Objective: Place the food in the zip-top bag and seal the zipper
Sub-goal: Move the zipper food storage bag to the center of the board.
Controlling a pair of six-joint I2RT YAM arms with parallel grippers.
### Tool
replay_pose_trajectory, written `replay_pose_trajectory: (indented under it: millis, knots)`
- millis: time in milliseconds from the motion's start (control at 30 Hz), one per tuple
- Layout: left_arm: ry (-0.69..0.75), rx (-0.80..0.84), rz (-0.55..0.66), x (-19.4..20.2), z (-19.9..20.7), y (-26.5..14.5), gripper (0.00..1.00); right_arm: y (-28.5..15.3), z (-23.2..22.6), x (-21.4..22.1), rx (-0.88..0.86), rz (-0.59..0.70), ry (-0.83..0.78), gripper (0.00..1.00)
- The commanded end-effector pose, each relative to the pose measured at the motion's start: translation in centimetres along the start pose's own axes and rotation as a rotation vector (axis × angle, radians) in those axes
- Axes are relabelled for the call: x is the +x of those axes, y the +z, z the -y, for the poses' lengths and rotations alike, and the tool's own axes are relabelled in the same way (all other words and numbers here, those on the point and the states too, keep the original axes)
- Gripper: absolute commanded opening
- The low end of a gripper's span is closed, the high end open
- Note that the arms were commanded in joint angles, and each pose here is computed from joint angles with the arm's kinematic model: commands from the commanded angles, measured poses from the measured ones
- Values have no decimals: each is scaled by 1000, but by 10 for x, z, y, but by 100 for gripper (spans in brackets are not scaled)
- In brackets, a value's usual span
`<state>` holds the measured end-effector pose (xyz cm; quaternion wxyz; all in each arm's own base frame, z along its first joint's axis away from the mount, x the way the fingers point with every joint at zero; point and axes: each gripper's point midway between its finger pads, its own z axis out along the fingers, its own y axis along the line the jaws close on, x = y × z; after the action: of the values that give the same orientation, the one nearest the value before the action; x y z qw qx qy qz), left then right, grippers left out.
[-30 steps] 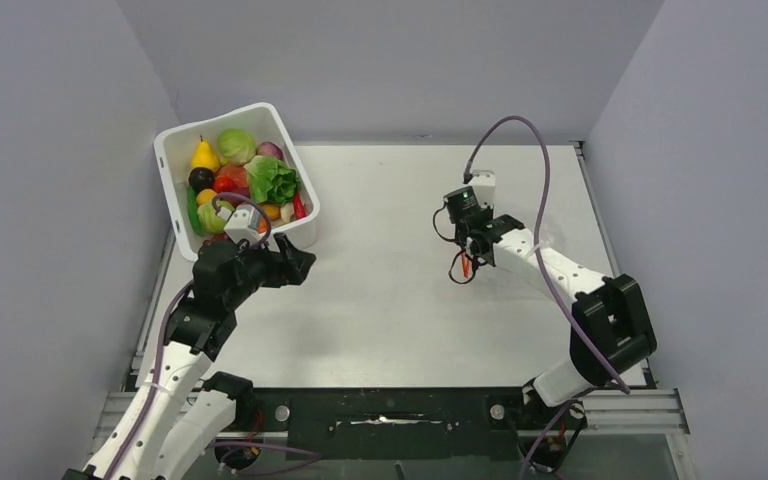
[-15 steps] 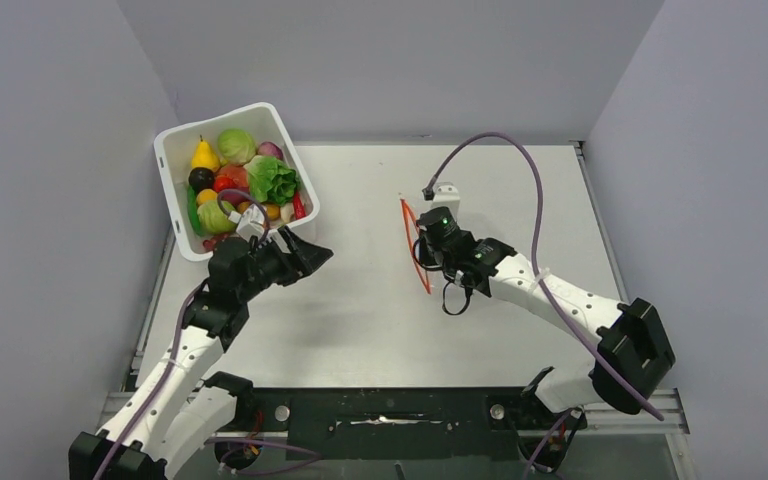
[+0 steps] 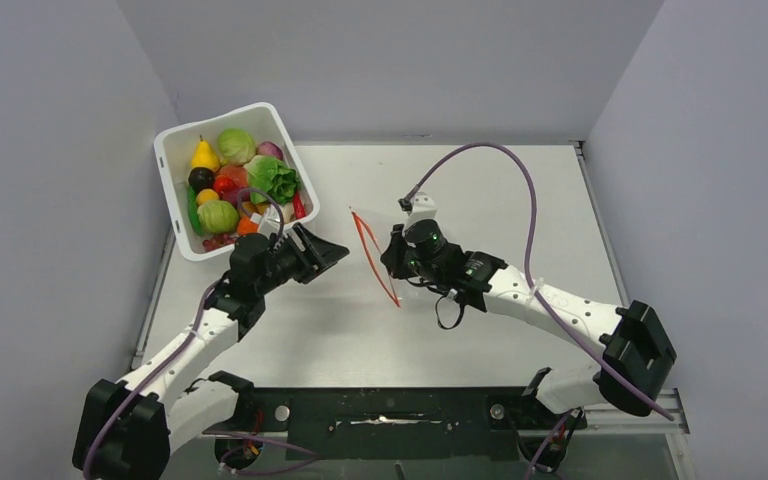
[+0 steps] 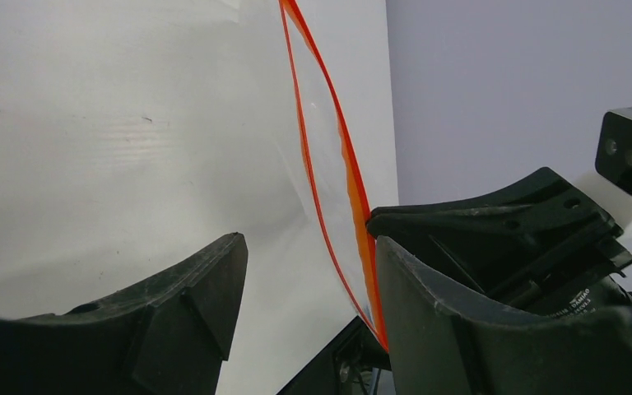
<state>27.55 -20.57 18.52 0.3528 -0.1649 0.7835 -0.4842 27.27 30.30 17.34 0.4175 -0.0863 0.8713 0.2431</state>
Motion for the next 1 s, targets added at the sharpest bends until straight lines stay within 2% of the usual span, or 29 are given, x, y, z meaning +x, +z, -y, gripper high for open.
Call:
replay_pose_trajectory:
  millis: [0,200,600,667,867,967]
  knots:
    - [5,115,-3,1,28,8,57,-15,-35,-28,-132,103,56,0]
    - [1,108,-24,9,23,16,56,-16,-51,-21,-172,89,57,0]
    - [6,40,-32,15,0,23,41,-18,-60,-15,-191,77,57,0]
    - [11,39,-33,16,-1,24,34,-18,-60,-13,-190,72,55,0]
    - [38,42,-16,12,1,21,0,-19,-55,-11,-166,64,51,0]
    - [46,55,-1,9,6,19,0,-17,-54,-10,-144,40,41,0]
